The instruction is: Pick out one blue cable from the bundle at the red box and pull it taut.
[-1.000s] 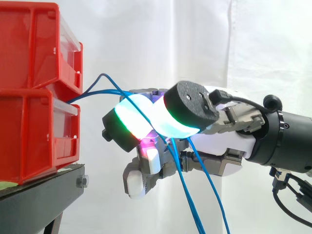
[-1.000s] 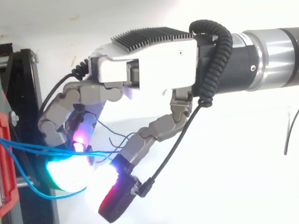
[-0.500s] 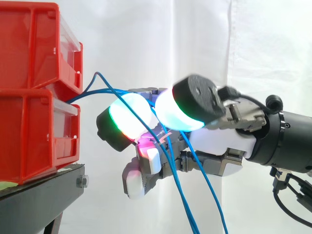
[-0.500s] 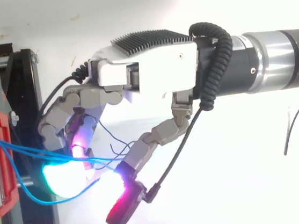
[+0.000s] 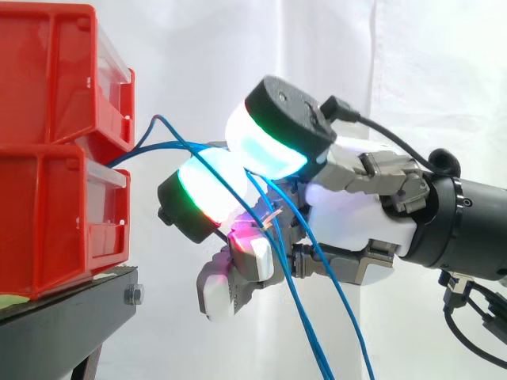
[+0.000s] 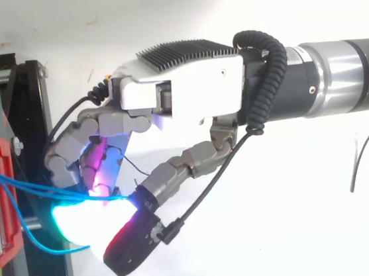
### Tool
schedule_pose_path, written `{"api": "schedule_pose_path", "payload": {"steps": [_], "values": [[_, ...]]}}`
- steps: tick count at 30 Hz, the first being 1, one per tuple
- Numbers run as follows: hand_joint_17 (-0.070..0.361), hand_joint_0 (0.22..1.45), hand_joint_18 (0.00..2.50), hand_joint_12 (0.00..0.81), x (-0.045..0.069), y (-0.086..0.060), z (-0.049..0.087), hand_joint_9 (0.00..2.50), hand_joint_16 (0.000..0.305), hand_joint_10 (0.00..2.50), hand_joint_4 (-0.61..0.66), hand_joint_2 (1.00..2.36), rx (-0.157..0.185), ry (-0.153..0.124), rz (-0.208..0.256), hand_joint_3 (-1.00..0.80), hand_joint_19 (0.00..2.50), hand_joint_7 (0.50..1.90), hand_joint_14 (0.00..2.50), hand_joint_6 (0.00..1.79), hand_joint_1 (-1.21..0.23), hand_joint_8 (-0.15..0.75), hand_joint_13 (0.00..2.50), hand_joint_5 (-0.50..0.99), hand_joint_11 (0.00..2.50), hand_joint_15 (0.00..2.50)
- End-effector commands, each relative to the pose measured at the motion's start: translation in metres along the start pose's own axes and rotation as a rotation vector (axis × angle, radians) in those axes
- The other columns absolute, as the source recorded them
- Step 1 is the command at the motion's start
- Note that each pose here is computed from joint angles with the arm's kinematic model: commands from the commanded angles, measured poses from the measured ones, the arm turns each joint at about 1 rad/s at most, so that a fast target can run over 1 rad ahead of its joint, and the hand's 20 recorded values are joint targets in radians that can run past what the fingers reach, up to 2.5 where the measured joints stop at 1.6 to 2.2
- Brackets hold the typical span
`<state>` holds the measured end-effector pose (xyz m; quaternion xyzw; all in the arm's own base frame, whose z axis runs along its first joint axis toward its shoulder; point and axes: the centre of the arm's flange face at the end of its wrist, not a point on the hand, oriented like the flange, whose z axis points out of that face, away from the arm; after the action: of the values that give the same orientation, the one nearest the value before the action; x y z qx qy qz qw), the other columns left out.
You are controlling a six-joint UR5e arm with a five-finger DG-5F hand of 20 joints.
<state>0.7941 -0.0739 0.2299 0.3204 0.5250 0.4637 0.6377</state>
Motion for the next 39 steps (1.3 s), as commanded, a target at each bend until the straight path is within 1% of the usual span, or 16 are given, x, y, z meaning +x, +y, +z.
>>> {"api": "schedule_pose_path", "payload": {"steps": [1,2,3,5,6,9,11,12,16,22,24,27,30,35,37,39], "values": [[0.076,0.65,0.77,0.333,0.0005,0.0004,0.0003,1.18,0.034,0.02,0.06,1.01,-0.003,0.000,0.000,-0.37,0.48,1.01,0.02,0.89,-0.75,0.311,0.96,-0.12,0.71,0.48],[0.077,0.66,0.77,0.341,0.0005,0.0002,0.0002,1.16,0.034,0.02,0.05,1.01,-0.001,0.000,0.000,-0.36,0.48,1.03,0.02,0.89,-0.79,0.307,0.97,-0.12,0.71,0.48],[0.077,0.69,0.78,0.344,0.0007,0.0002,0.0000,1.16,0.034,0.02,0.02,1.01,0.000,0.002,0.000,-0.36,0.47,1.10,0.02,0.89,-0.84,0.308,0.97,-0.12,0.73,0.47],[0.079,0.71,0.79,0.345,0.0010,-0.0001,-0.0003,1.16,0.035,0.02,-0.02,1.01,0.002,0.005,0.000,-0.37,0.46,1.11,0.02,0.90,-0.88,0.309,0.97,-0.13,0.72,0.47],[0.079,0.73,0.80,0.346,0.0009,0.0001,-0.0001,1.17,0.035,0.02,-0.04,1.01,0.001,0.004,0.000,-0.38,0.45,1.10,0.02,0.91,-0.90,0.308,0.97,-0.13,0.72,0.46],[0.083,0.78,0.84,0.344,0.0006,0.0004,0.0003,1.17,0.037,0.02,-0.12,1.00,-0.003,0.001,0.000,-0.45,0.44,1.15,0.02,0.92,-0.93,0.301,0.98,-0.13,0.74,0.46],[0.084,0.79,0.85,0.343,0.0006,0.0004,0.0003,1.17,0.038,0.02,-0.14,1.00,-0.003,0.001,0.000,-0.49,0.44,1.15,0.02,0.92,-0.94,0.300,0.99,-0.13,0.75,0.46],[0.085,0.80,0.86,0.337,0.0007,0.0003,0.0002,1.25,0.038,0.03,-0.16,1.00,-0.002,0.002,0.000,-0.50,0.43,1.14,0.02,0.94,-0.95,0.282,1.02,-0.13,0.82,0.48],[0.081,0.80,0.90,0.333,0.0010,-0.0001,-0.0003,1.40,0.036,0.03,-0.19,1.00,0.002,0.005,0.000,-0.50,0.42,1.15,0.02,0.95,-0.96,0.281,1.08,-0.13,1.04,0.53],[0.075,0.80,0.91,0.315,0.0010,-0.0001,-0.0003,1.44,0.033,0.03,-0.20,1.00,0.002,0.005,0.000,-0.50,0.40,1.18,0.02,0.95,-0.97,0.258,1.11,-0.13,1.11,0.55],[0.074,0.80,0.91,0.317,0.0010,-0.0001,-0.0003,1.40,0.033,0.03,-0.20,1.00,0.002,0.005,0.000,-0.50,0.39,1.12,0.02,0.96,-0.97,0.241,1.11,-0.14,1.11,0.54],[0.072,0.81,0.87,0.304,0.0010,-0.0001,-0.0003,1.26,0.032,0.02,-0.12,1.00,0.002,0.005,0.000,-0.50,0.35,0.94,0.02,0.97,-0.96,0.205,1.05,-0.18,1.08,0.52],[0.071,0.82,0.85,0.304,0.0010,-0.0001,-0.0003,1.19,0.031,0.02,-0.08,1.00,0.002,0.005,0.000,-0.50,0.34,0.86,0.02,0.96,-0.96,0.185,1.02,-0.19,1.03,0.50],[0.070,0.82,0.81,0.297,-0.0008,0.0011,0.0002,1.09,0.031,0.02,-0.06,1.00,-0.003,0.001,0.003,-0.50,0.32,0.82,0.02,0.96,-0.96,0.165,0.96,-0.22,0.99,0.47],[0.070,0.82,0.80,0.297,0.0005,0.0012,0.0001,1.08,0.031,0.02,-0.04,1.00,-0.001,0.004,0.003,-0.50,0.33,0.82,0.02,0.95,-0.95,0.162,0.96,-0.22,0.98,0.48],[0.068,0.82,0.80,0.298,0.0010,-0.0001,-0.0003,1.11,0.030,0.02,-0.03,1.00,0.002,0.005,0.000,-0.50,0.34,0.81,0.02,0.96,-0.95,0.172,0.97,-0.22,1.05,0.49]]}}
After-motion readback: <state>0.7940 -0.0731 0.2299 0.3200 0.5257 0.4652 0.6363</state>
